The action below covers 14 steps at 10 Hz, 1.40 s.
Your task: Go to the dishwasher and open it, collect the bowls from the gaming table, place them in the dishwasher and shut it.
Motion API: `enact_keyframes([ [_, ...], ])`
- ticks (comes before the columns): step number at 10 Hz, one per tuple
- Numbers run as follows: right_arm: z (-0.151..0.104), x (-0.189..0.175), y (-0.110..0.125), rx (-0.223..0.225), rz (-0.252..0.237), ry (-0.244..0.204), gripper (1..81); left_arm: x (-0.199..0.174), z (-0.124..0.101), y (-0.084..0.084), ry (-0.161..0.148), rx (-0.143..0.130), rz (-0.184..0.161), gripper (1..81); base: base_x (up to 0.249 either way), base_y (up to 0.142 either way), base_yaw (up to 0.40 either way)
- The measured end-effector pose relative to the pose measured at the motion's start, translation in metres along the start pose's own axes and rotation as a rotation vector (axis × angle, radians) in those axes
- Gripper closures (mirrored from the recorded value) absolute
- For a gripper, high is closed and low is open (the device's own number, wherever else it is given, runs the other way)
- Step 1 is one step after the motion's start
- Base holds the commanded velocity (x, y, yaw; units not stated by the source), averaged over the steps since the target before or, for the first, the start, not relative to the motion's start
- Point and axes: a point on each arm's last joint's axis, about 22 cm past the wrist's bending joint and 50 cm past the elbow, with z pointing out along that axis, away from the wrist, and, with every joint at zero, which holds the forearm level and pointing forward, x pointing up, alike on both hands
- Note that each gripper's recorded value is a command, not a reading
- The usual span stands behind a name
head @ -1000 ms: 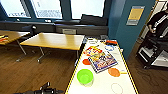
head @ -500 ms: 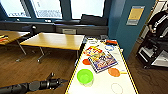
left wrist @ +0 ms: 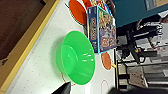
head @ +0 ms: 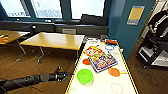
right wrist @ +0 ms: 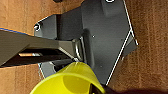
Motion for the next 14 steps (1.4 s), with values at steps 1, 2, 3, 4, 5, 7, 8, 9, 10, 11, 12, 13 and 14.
enact_keyframes([
  [1, 0.001, 0.003, -0.001, 0.001, -0.002, -0.001, 81.1, -0.002, 0.014, 0.005, -0.017, -0.001, 0.012, 1.0, 0.0, 0.0, 0.0],
  [2, 0.002, 0.004, 0.0, 0.0, -0.004, 0.0, 81.1, -0.003, 0.024, 0.0, -0.03, 0.014, 0.014, 1.0, 0.0, 0.0, 0.0],
  [3, 0.001, 0.003, 0.0, -0.002, -0.003, -0.004, 81.1, 0.0, 0.032, -0.009, -0.028, 0.035, 0.01, 1.0, 0.0, 0.0, 0.0],
  [4, 0.002, 0.003, 0.0, -0.001, -0.003, -0.004, 81.1, 0.002, 0.04, -0.013, -0.028, 0.046, -0.022, 1.0, 0.0, 0.0, 0.0],
  [5, 0.002, 0.003, 0.0, -0.001, -0.003, -0.004, 81.1, -0.002, 0.047, -0.013, -0.036, 0.049, -0.098, 1.0, 0.0, 0.0, 0.0],
  [7, 0.004, 0.004, -0.003, 0.002, -0.003, -0.006, 81.1, 0.004, 0.046, -0.025, -0.016, 0.071, -0.215, 1.0, 0.0, 0.0, 0.0],
  [8, 0.006, 0.006, -0.007, 0.006, -0.004, -0.007, 81.1, 0.015, 0.042, -0.037, 0.011, 0.092, -0.242, 1.0, 0.0, 0.0, 0.0],
  [9, 0.008, 0.007, -0.009, 0.009, -0.004, -0.006, 81.1, 0.024, 0.04, -0.048, 0.034, 0.111, -0.263, 1.0, 0.0, 0.0, 0.0],
  [10, 0.008, 0.008, -0.008, 0.008, -0.005, -0.006, 81.1, 0.03, 0.042, -0.054, 0.048, 0.123, -0.27, 1.0, 0.0, 0.0, 0.0],
  [11, 0.008, 0.008, -0.007, 0.006, -0.005, -0.006, 81.1, 0.033, 0.046, -0.057, 0.055, 0.129, -0.278, 1.0, 0.0, 0.0, 0.0],
  [12, 0.008, 0.008, -0.008, 0.007, -0.005, -0.007, 81.1, 0.032, 0.049, -0.067, 0.061, 0.144, -0.309, 1.0, 0.0, 0.0, 0.0],
  [13, 0.008, 0.008, -0.008, 0.007, -0.005, -0.007, 81.1, 0.034, 0.047, -0.08, 0.073, 0.167, -0.343, 1.0, 0.0, 0.0, 0.0],
  [14, 0.009, 0.009, -0.009, 0.008, -0.006, -0.011, 81.1, 0.042, 0.044, -0.092, 0.093, 0.189, -0.354, 1.0, 0.0, 0.0, 0.0],
])
